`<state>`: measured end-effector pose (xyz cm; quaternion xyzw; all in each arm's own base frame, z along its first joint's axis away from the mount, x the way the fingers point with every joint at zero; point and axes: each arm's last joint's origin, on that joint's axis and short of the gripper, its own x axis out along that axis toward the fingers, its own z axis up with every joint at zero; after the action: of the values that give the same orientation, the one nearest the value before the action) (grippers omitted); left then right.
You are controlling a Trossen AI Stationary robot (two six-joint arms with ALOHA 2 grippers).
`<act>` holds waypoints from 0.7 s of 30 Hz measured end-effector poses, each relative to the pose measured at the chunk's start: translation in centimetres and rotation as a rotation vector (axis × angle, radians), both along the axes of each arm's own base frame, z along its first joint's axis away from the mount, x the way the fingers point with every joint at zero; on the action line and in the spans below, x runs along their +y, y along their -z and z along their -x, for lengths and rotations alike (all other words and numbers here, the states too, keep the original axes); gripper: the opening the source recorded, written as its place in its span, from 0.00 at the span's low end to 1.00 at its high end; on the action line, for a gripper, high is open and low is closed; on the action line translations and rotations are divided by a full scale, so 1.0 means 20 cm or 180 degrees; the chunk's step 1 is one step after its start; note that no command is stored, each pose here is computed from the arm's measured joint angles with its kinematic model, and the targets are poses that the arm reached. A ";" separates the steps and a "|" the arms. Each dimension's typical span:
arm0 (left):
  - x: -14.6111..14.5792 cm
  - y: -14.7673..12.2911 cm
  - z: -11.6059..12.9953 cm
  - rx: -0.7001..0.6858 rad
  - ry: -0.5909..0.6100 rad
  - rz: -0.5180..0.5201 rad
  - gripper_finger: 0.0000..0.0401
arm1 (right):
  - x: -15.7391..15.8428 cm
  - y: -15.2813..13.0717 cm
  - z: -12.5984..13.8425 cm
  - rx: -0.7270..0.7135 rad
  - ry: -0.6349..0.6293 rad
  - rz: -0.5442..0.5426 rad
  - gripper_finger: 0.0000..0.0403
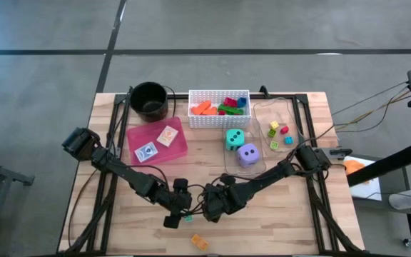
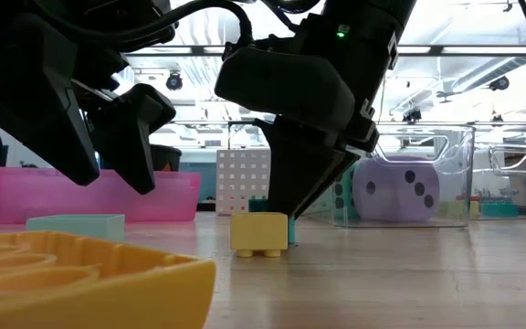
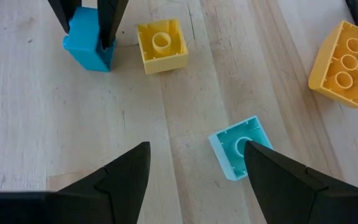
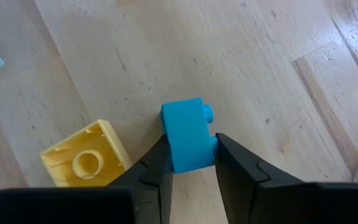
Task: Pick & Place Toys
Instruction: Put the small dark blue game piece into the right transparent bin
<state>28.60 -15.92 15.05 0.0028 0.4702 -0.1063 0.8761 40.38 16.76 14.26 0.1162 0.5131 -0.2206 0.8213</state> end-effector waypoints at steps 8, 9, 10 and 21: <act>0.00 0.00 0.00 0.0000 0.0000 0.0000 0.66 | 0.00 0.00 0.00 -0.0002 0.0002 -0.0001 0.30; 0.00 0.00 0.00 -0.0001 0.0000 0.0000 0.66 | 0.00 0.00 0.00 -0.0002 0.0002 -0.0001 0.29; 0.00 0.00 0.00 0.0000 0.0000 0.0000 0.66 | 0.00 0.00 0.00 -0.0002 0.0002 -0.0001 0.28; 0.00 0.00 0.00 -0.0001 -0.0003 0.0001 0.66 | -0.01 0.00 0.00 -0.0007 0.0014 -0.0004 0.35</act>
<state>28.62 -15.90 15.05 0.0023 0.4701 -0.1059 0.8762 40.47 16.61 14.26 0.1180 0.5120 -0.2220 0.8214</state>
